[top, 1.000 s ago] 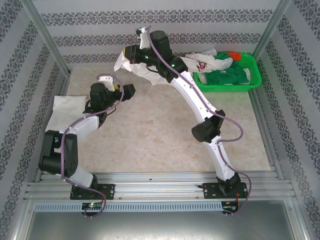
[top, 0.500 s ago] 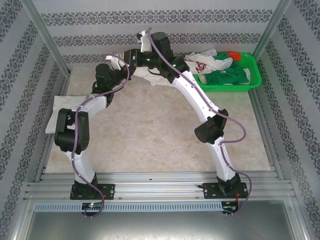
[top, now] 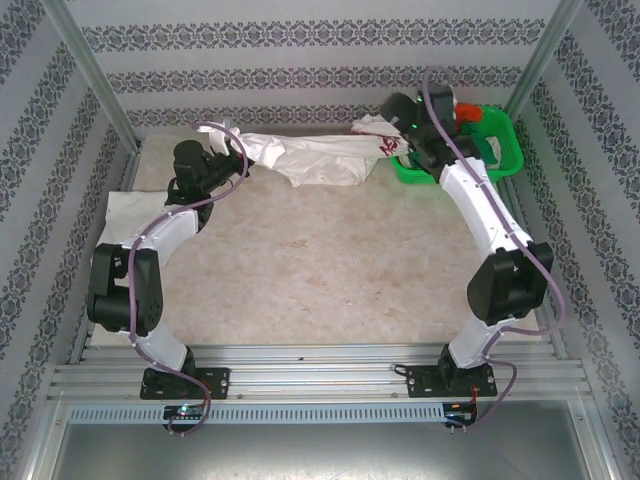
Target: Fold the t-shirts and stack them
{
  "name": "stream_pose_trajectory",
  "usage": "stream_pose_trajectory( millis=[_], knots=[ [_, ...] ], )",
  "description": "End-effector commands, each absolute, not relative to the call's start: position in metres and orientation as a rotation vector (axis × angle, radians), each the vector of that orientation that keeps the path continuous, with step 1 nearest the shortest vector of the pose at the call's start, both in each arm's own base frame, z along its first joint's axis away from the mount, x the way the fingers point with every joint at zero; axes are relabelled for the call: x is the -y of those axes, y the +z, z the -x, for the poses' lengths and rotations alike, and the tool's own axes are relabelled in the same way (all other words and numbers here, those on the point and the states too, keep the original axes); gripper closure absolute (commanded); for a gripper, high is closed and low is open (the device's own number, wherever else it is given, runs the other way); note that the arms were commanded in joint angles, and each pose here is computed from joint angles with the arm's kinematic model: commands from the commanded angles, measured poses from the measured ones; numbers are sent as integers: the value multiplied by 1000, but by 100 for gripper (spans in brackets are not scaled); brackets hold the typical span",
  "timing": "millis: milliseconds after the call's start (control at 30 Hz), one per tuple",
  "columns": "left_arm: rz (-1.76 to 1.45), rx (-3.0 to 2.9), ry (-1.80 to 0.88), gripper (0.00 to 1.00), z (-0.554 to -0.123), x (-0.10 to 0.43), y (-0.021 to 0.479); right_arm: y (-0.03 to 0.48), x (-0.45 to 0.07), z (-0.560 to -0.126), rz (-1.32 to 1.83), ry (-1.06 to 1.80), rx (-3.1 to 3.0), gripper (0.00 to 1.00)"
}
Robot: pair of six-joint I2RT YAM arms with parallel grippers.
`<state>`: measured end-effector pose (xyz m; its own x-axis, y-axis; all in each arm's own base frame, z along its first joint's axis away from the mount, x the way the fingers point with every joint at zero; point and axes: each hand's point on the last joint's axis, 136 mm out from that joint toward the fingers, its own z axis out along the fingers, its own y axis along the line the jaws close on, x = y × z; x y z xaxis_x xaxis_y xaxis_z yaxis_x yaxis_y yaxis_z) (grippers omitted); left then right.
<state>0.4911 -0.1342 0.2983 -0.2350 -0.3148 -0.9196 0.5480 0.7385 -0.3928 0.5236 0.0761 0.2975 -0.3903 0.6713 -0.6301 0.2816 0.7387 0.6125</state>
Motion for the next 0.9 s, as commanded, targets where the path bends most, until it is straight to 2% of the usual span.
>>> stream_pose_trajectory(
  millis=[0,200,333,567,733,800,867],
  knots=[
    [-205,-1593,-782,100,-482,126,307,237,-61,-532,-903,488,-2031,10],
    [-215,-1613,-773,100,-477,126,307,169,-77,-556,-966,631,-2163,10],
    [-221,-1616,-764,100,-477,126,308,150,-89,-572,-955,666,-2186,17],
    [-207,-1624,-758,100,-473,124,305,142,-103,-587,-943,743,-2202,34],
    [-196,-1624,-752,100,-470,122,304,156,-107,-590,-905,764,-2183,32],
    [-194,-1623,-755,100,-469,122,303,153,-106,-593,-903,771,-2191,35],
    [-195,-1623,-760,100,-469,122,303,147,-105,-598,-904,789,-2203,43]
  ],
)
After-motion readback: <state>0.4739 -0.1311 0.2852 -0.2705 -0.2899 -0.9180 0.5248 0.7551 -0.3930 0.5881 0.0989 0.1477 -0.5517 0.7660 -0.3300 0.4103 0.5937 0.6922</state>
